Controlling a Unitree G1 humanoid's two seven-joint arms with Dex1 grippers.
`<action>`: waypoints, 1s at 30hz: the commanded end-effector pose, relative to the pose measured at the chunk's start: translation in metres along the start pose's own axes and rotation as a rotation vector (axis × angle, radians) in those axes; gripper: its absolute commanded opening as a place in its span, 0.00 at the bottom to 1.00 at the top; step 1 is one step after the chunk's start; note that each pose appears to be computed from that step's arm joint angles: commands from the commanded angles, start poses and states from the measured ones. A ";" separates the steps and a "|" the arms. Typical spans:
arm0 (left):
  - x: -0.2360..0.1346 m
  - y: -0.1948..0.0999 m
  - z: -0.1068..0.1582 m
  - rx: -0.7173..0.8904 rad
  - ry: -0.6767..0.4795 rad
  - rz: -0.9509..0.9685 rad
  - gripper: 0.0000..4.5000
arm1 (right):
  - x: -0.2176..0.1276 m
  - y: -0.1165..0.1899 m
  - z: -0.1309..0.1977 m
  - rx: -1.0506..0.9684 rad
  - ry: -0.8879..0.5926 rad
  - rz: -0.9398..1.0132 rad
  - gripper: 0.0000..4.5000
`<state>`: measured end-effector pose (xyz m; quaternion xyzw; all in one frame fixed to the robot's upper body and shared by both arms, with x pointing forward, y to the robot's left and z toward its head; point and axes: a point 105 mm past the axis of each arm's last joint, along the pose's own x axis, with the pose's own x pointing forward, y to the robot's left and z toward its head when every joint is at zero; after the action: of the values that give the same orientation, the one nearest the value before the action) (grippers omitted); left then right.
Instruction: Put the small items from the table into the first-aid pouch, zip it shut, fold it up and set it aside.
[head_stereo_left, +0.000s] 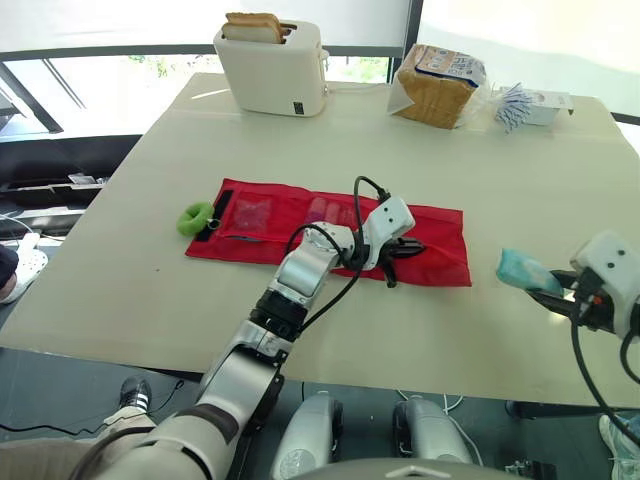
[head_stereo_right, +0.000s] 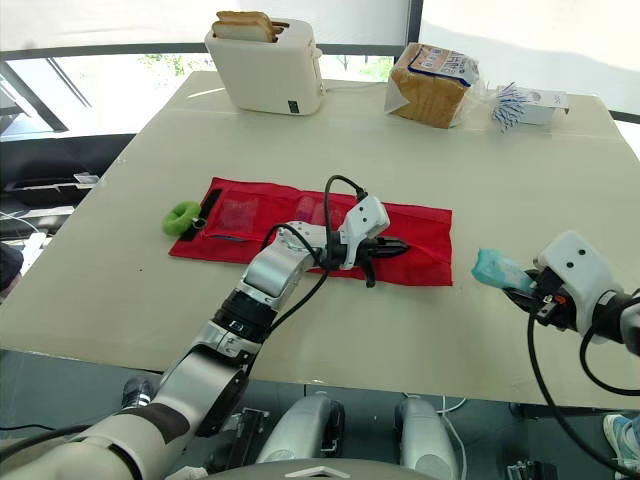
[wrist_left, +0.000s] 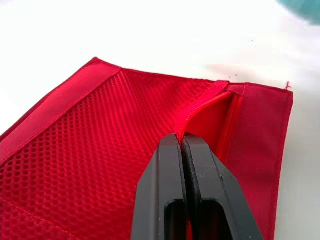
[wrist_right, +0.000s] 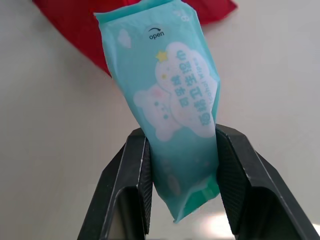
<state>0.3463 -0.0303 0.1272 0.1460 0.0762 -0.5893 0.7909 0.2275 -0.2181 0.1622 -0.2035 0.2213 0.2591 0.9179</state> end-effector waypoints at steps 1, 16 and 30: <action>0.011 0.000 0.024 0.033 -0.044 0.002 0.00 | 0.015 0.023 0.005 0.044 0.038 -0.086 0.40; 0.020 -0.030 0.031 0.085 -0.094 -0.106 0.00 | 0.087 0.016 -0.008 0.315 0.165 -0.365 0.40; 0.018 -0.014 0.013 -0.035 -0.015 -0.069 0.00 | 0.115 0.030 0.037 0.468 0.037 -0.292 0.80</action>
<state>0.3402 -0.0480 0.1299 0.1348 0.0832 -0.6028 0.7820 0.3156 -0.1330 0.1105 -0.0115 0.2988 0.0453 0.9532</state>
